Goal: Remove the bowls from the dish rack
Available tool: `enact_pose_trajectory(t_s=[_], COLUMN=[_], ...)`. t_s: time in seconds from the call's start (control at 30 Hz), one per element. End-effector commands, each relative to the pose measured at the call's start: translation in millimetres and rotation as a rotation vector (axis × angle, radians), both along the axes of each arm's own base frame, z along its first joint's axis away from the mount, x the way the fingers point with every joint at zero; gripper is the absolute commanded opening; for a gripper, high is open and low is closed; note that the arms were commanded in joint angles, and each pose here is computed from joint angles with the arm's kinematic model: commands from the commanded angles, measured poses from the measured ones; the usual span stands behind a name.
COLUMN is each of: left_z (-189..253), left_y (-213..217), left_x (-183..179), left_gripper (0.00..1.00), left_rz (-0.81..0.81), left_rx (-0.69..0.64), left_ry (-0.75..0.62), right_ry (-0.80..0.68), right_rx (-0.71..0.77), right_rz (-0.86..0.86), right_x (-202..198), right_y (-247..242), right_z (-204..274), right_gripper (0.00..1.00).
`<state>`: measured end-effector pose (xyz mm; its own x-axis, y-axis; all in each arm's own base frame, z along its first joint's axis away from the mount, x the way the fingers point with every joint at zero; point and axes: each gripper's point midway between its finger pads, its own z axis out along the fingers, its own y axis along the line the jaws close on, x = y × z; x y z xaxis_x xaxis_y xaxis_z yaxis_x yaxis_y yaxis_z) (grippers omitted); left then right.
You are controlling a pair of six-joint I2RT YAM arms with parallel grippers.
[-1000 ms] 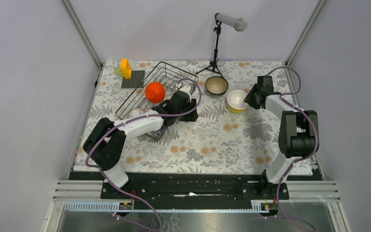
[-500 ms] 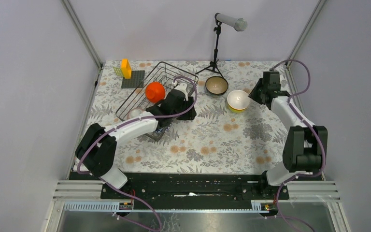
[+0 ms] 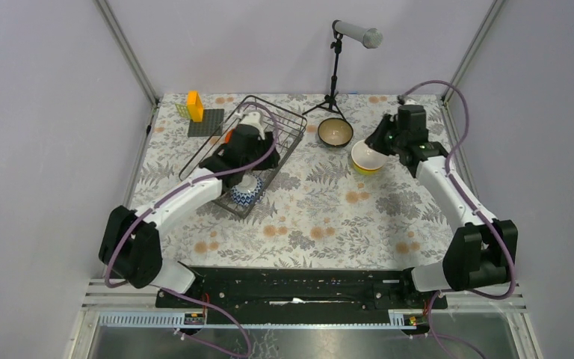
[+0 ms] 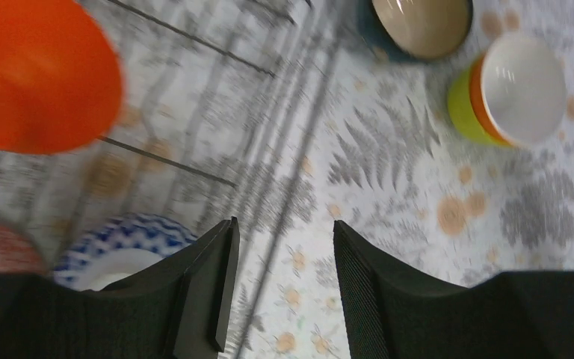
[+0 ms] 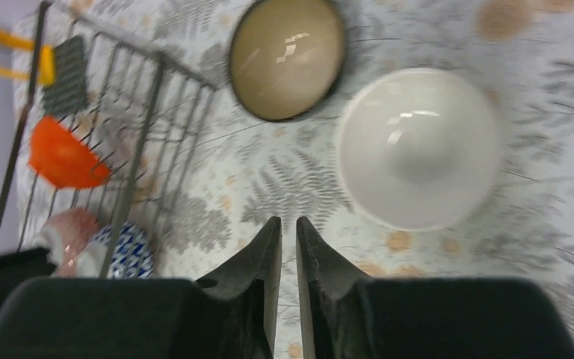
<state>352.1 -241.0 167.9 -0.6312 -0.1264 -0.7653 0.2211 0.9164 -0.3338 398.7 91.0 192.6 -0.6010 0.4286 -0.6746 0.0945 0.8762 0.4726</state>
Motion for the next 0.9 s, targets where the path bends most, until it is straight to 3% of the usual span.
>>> enact_pose_trajectory(t_s=[0.0, 0.4, 0.57, 0.87], left_z=[69.5, 91.0, 78.7, 44.6], left_y=[51.0, 155.4, 171.1, 186.5], left_x=[35.5, 80.5, 88.3, 94.5], left_gripper=[0.54, 0.55, 0.56, 0.56], left_rz=[0.138, 0.449, 0.487, 0.542], left_rx=[-0.06, -0.015, -0.018, -0.032], left_ry=[-0.147, -0.194, -0.161, -0.104], right_ry=[-0.076, -0.111, -0.132, -0.121], right_rx=[0.006, 0.05, 0.065, 0.147], right_rz=[0.201, 0.485, 0.591, 0.718], right_x=[2.8, 21.7, 29.2, 66.3], right_y=[66.1, 216.9, 274.1, 333.9], right_z=[33.0, 38.9, 30.4, -8.1], right_gripper=[0.22, 0.23, 0.28, 0.51])
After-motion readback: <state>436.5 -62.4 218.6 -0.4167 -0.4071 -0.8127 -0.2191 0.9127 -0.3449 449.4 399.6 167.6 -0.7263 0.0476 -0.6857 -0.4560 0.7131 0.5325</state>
